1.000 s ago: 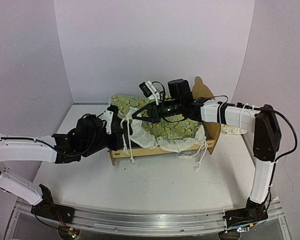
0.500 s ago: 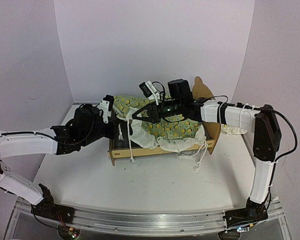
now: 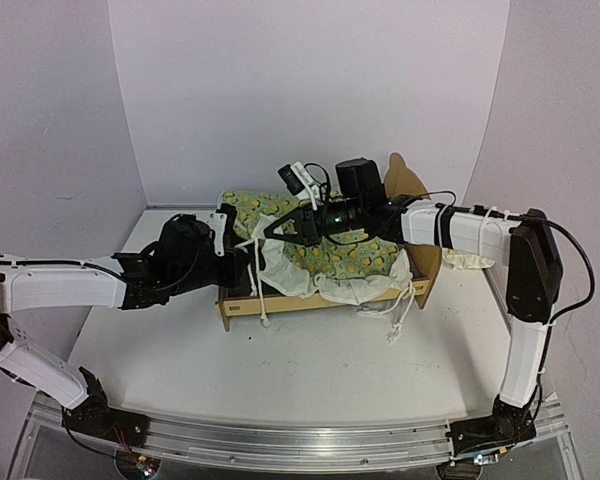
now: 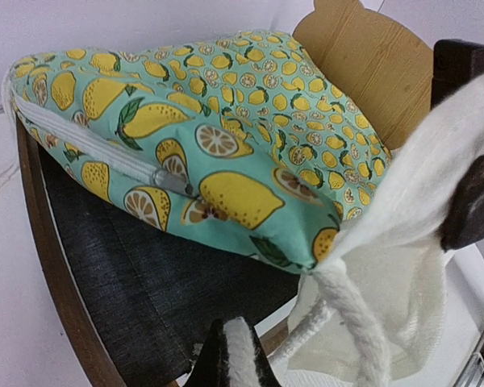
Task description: Set up the pet bed
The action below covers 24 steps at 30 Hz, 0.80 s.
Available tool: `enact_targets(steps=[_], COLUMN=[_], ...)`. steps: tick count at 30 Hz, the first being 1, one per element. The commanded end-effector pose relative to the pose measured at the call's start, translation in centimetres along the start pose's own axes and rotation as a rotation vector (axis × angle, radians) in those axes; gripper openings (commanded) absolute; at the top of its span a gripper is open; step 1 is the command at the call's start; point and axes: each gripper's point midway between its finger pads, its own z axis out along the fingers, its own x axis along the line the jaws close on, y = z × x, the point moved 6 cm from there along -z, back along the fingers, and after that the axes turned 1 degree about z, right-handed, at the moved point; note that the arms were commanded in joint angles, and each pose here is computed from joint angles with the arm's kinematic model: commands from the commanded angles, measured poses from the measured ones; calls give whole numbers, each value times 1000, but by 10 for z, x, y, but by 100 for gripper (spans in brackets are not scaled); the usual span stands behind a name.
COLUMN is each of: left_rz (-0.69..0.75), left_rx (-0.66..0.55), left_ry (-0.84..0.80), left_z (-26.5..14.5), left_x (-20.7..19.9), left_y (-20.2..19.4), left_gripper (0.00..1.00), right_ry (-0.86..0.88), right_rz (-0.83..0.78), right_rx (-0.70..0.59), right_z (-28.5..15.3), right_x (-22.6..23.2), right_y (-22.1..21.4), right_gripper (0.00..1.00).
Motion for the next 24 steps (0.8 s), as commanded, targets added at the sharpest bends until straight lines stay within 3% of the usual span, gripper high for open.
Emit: enact_targets(steps=[1, 10, 24], left_rz=[-72, -94, 22], left_rx=[26, 101, 294], left_ry=[-36, 6, 1], left_z=[2, 12, 32], left_x=[-6, -1, 2], left_y=[5, -12, -49], left_gripper=[0, 0, 0], right_ry=[32, 32, 38], right_rz=[-75, -72, -62], right_rx=[-72, -69, -61], right_z=[-14, -15, -13], right_x=[22, 22, 20], right_y=[30, 27, 23], right_gripper=[0, 0, 0])
